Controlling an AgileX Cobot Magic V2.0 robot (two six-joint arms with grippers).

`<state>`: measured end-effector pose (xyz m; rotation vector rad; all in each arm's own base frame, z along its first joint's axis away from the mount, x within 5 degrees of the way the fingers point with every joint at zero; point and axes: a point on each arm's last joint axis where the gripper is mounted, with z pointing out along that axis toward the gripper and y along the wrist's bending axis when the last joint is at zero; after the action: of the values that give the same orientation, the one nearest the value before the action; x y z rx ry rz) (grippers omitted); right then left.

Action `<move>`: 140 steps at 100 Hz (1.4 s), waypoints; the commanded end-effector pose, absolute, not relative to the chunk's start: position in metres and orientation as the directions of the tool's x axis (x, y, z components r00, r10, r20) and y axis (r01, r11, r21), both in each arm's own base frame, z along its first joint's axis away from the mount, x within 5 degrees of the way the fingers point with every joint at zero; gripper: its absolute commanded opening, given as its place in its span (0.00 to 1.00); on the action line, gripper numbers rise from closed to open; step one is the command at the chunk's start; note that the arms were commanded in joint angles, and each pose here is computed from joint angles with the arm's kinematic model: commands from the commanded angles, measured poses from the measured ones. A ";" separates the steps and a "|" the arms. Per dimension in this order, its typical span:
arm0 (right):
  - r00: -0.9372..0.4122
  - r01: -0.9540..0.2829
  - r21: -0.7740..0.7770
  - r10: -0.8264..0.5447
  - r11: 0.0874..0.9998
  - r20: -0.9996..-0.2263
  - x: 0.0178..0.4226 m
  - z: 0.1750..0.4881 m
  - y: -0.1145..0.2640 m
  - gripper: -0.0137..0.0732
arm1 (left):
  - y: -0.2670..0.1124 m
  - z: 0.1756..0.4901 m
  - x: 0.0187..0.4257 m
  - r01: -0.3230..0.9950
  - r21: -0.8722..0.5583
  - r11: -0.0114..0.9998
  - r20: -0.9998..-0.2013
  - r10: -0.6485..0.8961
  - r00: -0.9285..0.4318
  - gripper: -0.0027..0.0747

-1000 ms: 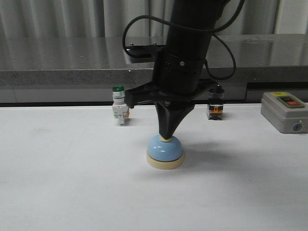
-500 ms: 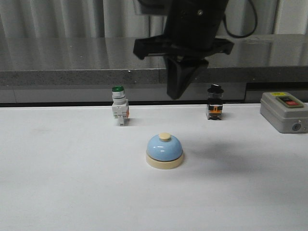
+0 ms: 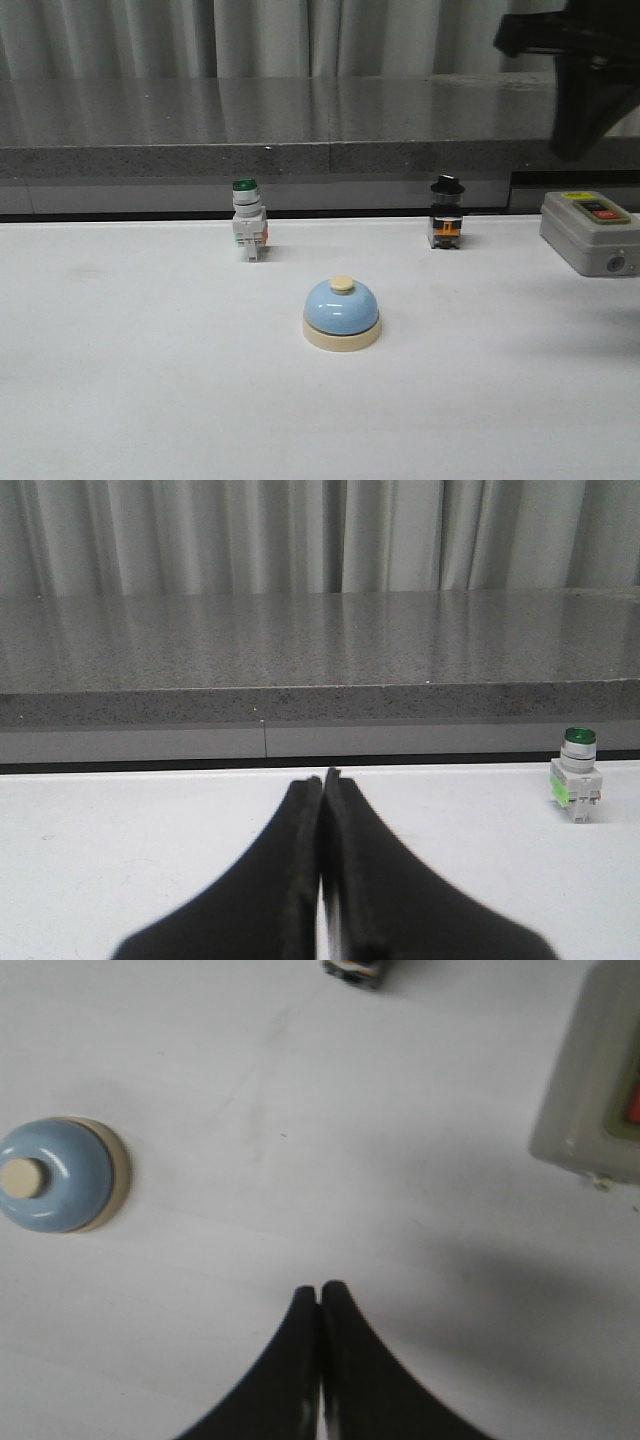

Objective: Place and press bell with both arms

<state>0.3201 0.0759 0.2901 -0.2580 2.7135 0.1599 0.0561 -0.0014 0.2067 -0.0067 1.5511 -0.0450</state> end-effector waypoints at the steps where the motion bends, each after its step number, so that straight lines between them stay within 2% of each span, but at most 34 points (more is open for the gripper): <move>1: -0.863 -0.149 0.078 -0.091 0.986 -0.497 0.309 0.315 0.054 0.08 | -0.001 0.201 0.055 0.027 -0.040 0.999 -0.995 -0.043 0.086 0.01; 29: -0.848 -0.009 0.084 0.037 0.996 -0.529 0.272 0.317 0.010 0.08 | -0.001 0.201 0.055 0.027 -0.040 0.999 -0.995 -0.043 0.086 0.01; 49: -0.829 0.015 0.089 0.062 0.996 -0.556 0.239 0.317 0.004 0.08 | -0.001 0.201 0.055 0.027 -0.040 0.999 -0.995 -0.043 0.086 0.01; 98: -0.619 -0.001 0.101 0.079 0.995 -0.781 0.146 0.327 0.005 0.08 | -0.001 0.201 0.055 0.027 -0.040 0.999 -0.995 -0.043 0.086 0.01; 140: -0.328 -0.018 0.103 0.092 0.995 -0.940 0.075 0.314 0.005 0.08 | -0.001 0.201 0.055 0.027 -0.040 0.999 -0.995 -0.043 0.086 0.01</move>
<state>0.0820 0.0057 0.3036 0.0391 2.0678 0.1116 0.0561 -0.0014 0.2067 -0.0067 1.5511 -0.0450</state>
